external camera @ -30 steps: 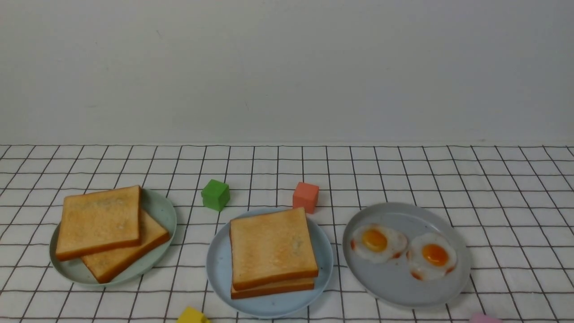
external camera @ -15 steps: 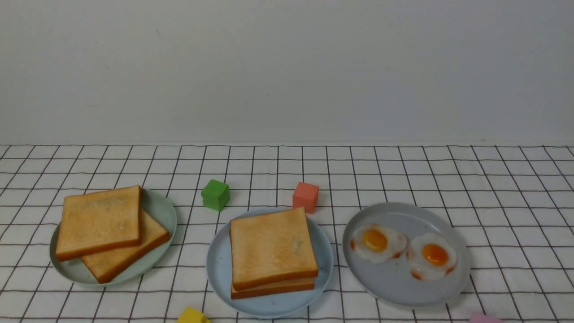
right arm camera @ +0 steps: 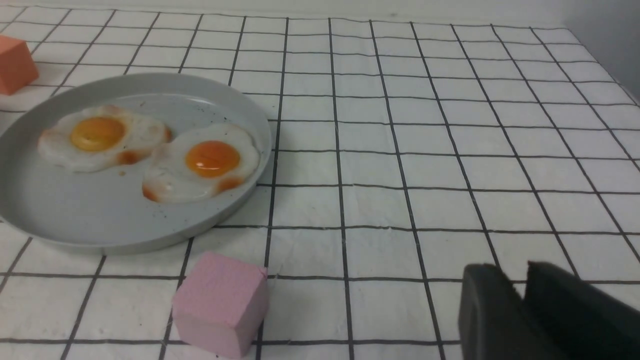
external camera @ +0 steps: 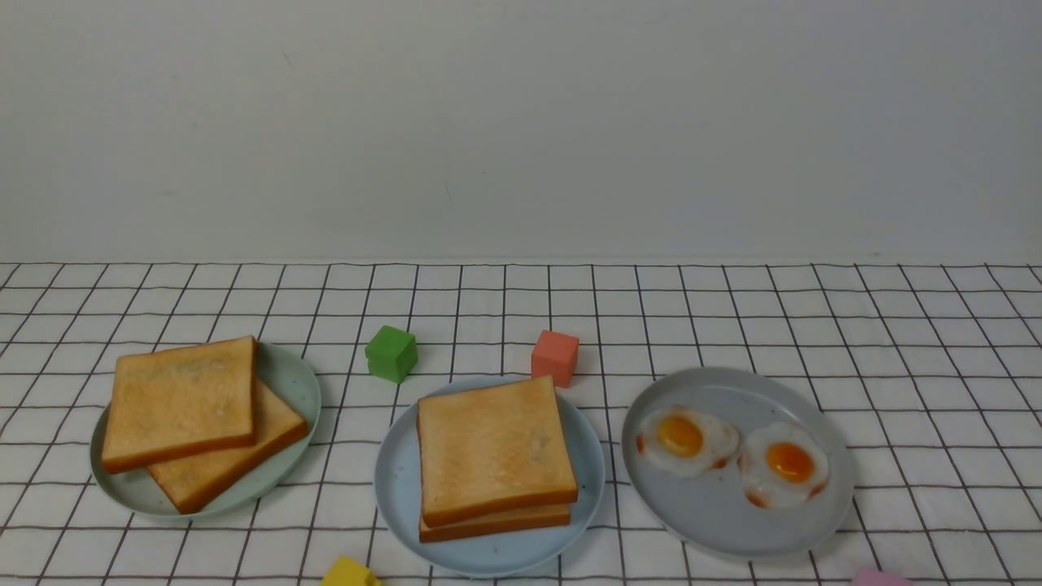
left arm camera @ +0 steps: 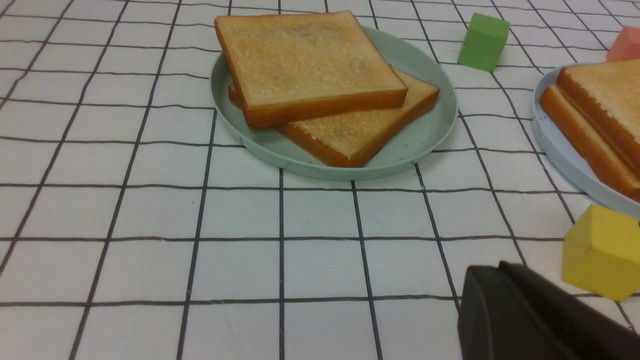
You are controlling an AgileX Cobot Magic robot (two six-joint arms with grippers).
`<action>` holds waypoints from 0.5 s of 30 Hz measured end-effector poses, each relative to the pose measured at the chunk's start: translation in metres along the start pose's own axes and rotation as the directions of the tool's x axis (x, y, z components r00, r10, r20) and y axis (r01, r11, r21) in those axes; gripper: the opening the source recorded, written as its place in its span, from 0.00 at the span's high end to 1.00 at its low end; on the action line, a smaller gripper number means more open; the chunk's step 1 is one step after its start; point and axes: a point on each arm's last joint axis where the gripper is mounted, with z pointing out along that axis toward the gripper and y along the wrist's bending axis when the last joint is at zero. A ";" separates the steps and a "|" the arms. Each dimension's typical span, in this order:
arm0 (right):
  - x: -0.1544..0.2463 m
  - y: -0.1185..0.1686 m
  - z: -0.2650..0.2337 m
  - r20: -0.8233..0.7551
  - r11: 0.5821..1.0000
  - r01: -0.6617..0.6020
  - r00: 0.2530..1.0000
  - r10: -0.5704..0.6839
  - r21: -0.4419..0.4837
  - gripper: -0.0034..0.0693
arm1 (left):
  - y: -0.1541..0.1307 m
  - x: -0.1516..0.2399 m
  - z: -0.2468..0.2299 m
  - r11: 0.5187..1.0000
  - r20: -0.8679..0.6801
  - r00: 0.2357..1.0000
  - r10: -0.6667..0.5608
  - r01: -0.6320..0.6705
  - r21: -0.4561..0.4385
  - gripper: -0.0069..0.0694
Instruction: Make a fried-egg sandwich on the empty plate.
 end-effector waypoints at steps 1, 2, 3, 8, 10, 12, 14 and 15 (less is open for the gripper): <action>0.000 0.000 0.000 0.000 1.000 0.000 1.000 0.000 0.000 0.76 | 0.000 0.000 0.000 1.000 0.000 1.000 0.000 0.000 0.000 0.89; 0.000 0.000 0.000 0.000 1.000 0.000 1.000 0.000 0.000 0.76 | 0.000 0.000 0.000 1.000 0.000 1.000 0.000 0.000 0.000 0.89; 0.000 0.000 0.000 0.000 1.000 0.000 1.000 0.000 0.000 0.75 | 0.000 0.000 0.000 1.000 0.000 1.000 0.000 0.000 0.000 0.89; 0.000 0.000 0.000 0.000 1.000 0.000 1.000 0.000 0.000 0.75 | 0.000 0.000 0.000 1.000 0.000 1.000 0.000 0.000 0.000 0.89; 0.000 0.000 0.000 0.000 1.000 0.000 1.000 0.000 0.000 0.75 | 0.000 0.000 0.000 1.000 0.000 1.000 0.000 0.000 0.000 0.89; 0.000 0.000 0.000 0.000 1.000 0.000 1.000 0.000 0.000 0.75 | 0.000 0.000 0.000 1.000 0.000 1.000 0.000 0.000 0.000 0.89; 0.000 0.000 0.000 0.000 1.000 0.000 1.000 0.000 0.000 0.75 | 0.000 0.000 0.000 1.000 0.000 1.000 0.001 -0.001 0.000 0.89; 0.000 0.000 0.000 0.000 1.000 0.000 1.000 0.000 0.000 0.75 | 0.000 0.000 0.000 1.000 0.000 1.000 0.001 -0.001 0.000 0.89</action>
